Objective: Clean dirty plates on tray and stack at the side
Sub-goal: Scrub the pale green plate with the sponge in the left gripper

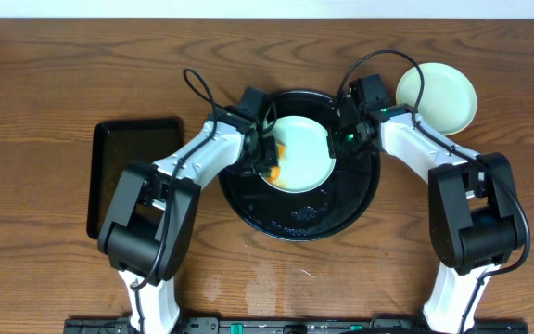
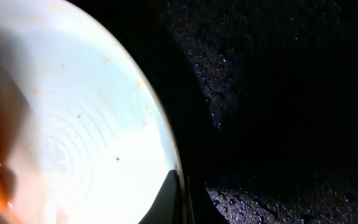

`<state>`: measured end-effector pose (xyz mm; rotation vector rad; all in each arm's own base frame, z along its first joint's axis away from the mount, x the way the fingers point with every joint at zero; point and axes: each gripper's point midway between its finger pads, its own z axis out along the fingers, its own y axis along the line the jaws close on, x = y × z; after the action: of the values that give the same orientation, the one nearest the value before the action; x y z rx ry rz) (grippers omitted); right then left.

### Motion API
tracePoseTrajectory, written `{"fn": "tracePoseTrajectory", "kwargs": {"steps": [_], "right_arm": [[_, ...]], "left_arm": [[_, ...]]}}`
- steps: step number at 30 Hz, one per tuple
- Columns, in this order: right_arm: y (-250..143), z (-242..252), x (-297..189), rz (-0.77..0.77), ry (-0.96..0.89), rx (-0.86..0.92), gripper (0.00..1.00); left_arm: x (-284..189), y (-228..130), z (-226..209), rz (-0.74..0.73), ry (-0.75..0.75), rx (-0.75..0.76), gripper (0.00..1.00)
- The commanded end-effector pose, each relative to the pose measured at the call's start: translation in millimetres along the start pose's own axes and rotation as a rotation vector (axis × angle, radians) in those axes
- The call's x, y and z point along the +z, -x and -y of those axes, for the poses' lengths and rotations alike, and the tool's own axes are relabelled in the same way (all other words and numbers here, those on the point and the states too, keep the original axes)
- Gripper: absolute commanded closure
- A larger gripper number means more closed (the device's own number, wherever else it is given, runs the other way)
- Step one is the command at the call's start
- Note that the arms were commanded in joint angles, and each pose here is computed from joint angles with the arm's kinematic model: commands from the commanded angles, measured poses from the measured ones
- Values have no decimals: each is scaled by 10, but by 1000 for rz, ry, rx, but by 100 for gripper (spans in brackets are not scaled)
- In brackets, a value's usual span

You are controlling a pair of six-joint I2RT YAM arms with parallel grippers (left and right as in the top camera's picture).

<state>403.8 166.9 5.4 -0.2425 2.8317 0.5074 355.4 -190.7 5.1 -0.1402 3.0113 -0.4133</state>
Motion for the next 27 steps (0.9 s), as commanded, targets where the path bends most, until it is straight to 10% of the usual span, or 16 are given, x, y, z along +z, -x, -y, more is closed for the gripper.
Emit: {"fn": "tracePoseTrajectory", "kwargs": {"steps": [1,12,27], "right_arm": [[-64,124,85,-24,-62,13,99],[-71,125,85,-27,-62,14,99],[-55,122,86,-21,-61,12,99]], "left_arm": [[-24,260,-540,108,238,26,92],[-671,870,-79,393,97,52,92],[-175,330,699,153,-196,113,92]]}}
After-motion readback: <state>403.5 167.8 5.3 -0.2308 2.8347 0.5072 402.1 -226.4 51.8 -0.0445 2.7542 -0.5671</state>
